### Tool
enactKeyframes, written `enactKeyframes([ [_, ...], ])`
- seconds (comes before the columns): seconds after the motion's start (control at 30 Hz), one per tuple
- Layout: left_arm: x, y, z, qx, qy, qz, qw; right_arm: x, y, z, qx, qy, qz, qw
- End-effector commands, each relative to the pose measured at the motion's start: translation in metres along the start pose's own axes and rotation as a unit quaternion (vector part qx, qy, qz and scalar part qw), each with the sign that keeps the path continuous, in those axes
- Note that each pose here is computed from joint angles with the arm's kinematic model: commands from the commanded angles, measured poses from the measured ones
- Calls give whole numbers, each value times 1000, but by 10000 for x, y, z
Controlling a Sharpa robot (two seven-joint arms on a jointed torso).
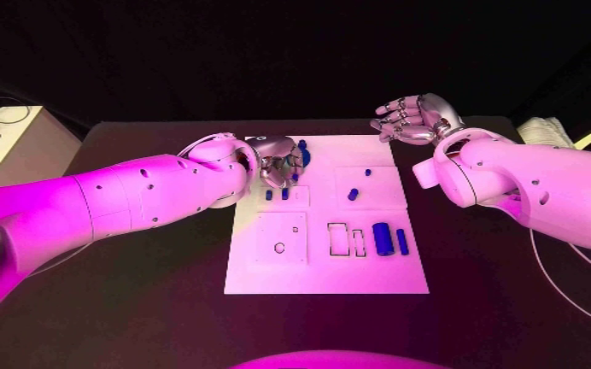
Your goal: Assemble the parts on the task board
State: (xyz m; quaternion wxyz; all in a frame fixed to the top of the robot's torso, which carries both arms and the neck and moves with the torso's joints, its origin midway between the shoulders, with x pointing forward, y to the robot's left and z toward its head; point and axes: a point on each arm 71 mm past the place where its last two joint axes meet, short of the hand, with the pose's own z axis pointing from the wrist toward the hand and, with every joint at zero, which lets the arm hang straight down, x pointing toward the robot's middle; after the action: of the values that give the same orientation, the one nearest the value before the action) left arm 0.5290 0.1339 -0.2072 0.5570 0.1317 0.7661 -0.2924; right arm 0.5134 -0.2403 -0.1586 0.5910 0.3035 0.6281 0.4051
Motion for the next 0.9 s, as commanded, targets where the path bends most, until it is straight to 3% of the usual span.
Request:
enactKeyframes([
  [0.03,31,1,9,-6,19,6,1000,22,16,-2,-7,8,0,1000],
  [0.43,28,-14,27,-4,17,7,1000,24,18,-4,-8,9,0,1000],
  [0.9,-23,1,26,1,-15,-8,1000,27,20,-2,-8,9,0,1000],
])
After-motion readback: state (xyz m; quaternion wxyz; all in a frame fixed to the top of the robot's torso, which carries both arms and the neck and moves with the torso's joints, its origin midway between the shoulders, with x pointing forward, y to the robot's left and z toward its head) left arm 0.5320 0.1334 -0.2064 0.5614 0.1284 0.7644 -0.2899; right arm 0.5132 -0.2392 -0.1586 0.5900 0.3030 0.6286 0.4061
